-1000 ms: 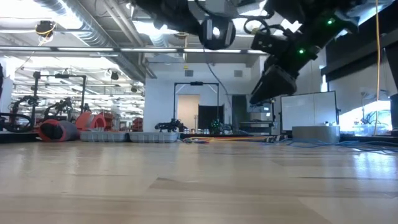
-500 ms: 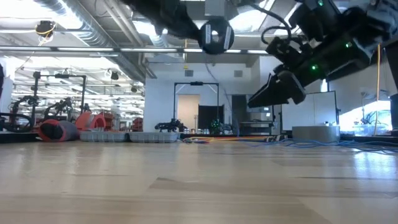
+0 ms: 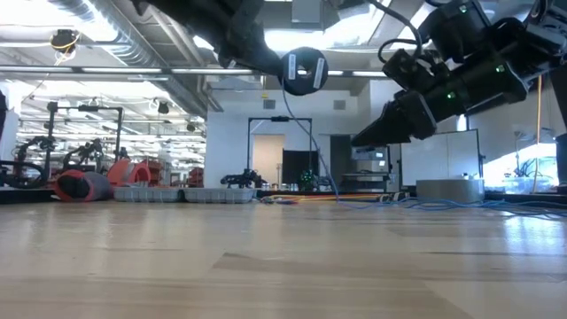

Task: Coil cords
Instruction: Coil the blue wire onto the black spool

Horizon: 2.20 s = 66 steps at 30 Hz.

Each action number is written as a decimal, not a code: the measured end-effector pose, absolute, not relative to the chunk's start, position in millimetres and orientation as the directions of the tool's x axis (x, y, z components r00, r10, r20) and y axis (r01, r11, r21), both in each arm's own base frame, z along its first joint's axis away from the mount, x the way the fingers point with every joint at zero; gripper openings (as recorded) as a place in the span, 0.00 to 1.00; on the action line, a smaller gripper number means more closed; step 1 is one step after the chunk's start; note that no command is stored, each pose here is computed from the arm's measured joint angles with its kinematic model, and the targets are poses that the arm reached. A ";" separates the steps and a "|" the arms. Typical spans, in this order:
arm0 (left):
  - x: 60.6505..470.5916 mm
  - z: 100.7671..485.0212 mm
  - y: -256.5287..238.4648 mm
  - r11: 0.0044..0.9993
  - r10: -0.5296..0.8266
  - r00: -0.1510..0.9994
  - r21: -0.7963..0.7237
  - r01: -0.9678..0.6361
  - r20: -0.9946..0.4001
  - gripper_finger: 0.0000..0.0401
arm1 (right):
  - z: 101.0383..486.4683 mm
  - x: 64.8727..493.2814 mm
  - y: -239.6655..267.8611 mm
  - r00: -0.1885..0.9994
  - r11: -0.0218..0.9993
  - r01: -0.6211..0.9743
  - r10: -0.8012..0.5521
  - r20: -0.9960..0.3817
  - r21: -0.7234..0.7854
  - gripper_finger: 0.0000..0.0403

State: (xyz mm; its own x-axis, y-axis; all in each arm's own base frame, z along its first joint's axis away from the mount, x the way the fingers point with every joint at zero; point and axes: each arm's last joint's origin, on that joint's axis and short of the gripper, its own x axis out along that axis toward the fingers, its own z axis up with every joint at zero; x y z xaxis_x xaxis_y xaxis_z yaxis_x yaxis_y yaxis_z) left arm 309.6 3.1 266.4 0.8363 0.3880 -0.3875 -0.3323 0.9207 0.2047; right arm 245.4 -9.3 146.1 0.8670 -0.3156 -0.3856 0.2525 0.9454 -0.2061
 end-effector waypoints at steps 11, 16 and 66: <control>312.6 276.5 0.3 0.921 0.386 0.853 0.203 -0.333 -0.351 0.00 | 146.0 248.0 -5.8 0.903 0.974 0.140 -0.200 -0.380 -0.180 0.49; 312.6 277.0 0.4 0.921 0.387 0.852 0.198 -0.336 -0.353 0.00 | 141.9 261.6 5.3 0.920 0.990 0.021 -0.074 -0.384 -0.141 0.49; 309.4 253.6 -1.9 0.876 0.468 0.733 0.364 -0.315 -0.493 0.00 | 188.9 265.7 -10.7 0.657 0.779 0.524 -0.626 -0.419 -0.344 0.01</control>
